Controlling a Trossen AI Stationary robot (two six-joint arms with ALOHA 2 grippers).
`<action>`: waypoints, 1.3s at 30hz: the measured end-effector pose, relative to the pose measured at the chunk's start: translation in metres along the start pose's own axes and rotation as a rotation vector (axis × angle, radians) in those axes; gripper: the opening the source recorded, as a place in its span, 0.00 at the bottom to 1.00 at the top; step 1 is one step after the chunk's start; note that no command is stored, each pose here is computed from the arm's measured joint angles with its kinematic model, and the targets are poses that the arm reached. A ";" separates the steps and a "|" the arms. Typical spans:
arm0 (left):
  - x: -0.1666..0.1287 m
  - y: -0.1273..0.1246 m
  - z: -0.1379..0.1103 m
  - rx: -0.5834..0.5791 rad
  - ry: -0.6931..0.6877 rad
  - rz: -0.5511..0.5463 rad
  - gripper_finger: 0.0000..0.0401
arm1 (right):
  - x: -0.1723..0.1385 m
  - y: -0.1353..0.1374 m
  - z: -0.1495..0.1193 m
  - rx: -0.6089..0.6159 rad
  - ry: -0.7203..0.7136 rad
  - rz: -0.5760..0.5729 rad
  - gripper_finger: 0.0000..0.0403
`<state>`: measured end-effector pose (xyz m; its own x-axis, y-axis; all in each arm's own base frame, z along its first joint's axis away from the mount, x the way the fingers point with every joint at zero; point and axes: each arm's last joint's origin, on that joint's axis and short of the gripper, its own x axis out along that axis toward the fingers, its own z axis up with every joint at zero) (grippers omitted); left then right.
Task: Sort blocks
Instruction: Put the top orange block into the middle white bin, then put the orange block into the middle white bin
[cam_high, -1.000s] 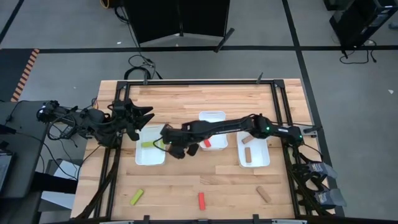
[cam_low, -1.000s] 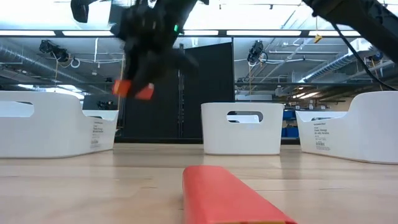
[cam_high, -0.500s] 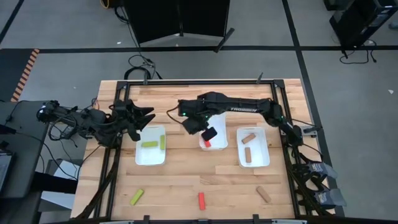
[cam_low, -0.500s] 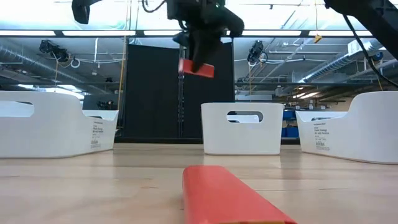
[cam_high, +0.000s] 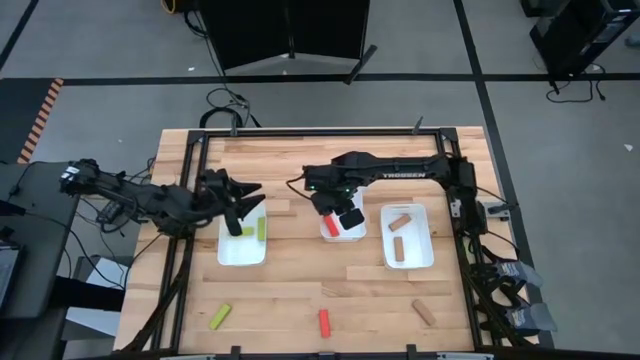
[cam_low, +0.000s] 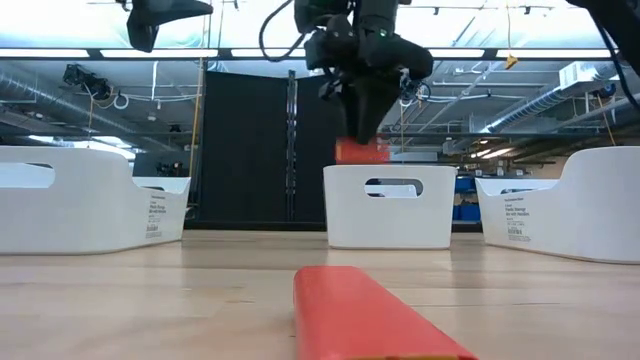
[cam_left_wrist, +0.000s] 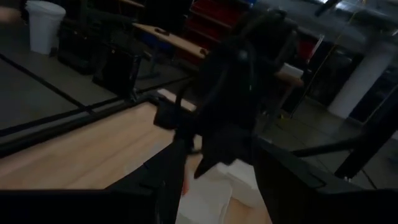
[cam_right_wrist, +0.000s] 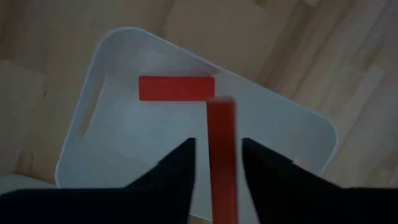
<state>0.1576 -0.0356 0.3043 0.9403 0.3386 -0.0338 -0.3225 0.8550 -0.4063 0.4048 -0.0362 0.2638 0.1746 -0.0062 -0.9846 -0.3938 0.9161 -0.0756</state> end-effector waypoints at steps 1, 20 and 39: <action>0.000 0.000 -0.001 0.004 0.013 -0.002 0.48 | 0.000 0.000 -0.003 0.016 0.003 -0.008 0.42; 0.028 -0.006 -0.053 0.128 0.370 -0.002 0.48 | -0.121 0.041 -0.097 0.364 -0.480 -0.293 0.52; 0.128 -0.133 -0.100 0.908 0.752 -0.775 0.48 | -0.146 0.110 -0.136 0.444 -0.706 -0.270 0.54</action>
<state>0.3322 -0.1455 0.2628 0.6488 -0.3685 -0.6658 0.6101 0.7748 0.1657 0.2133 0.0114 0.3776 0.7868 -0.1299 -0.6034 0.1032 0.9915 -0.0789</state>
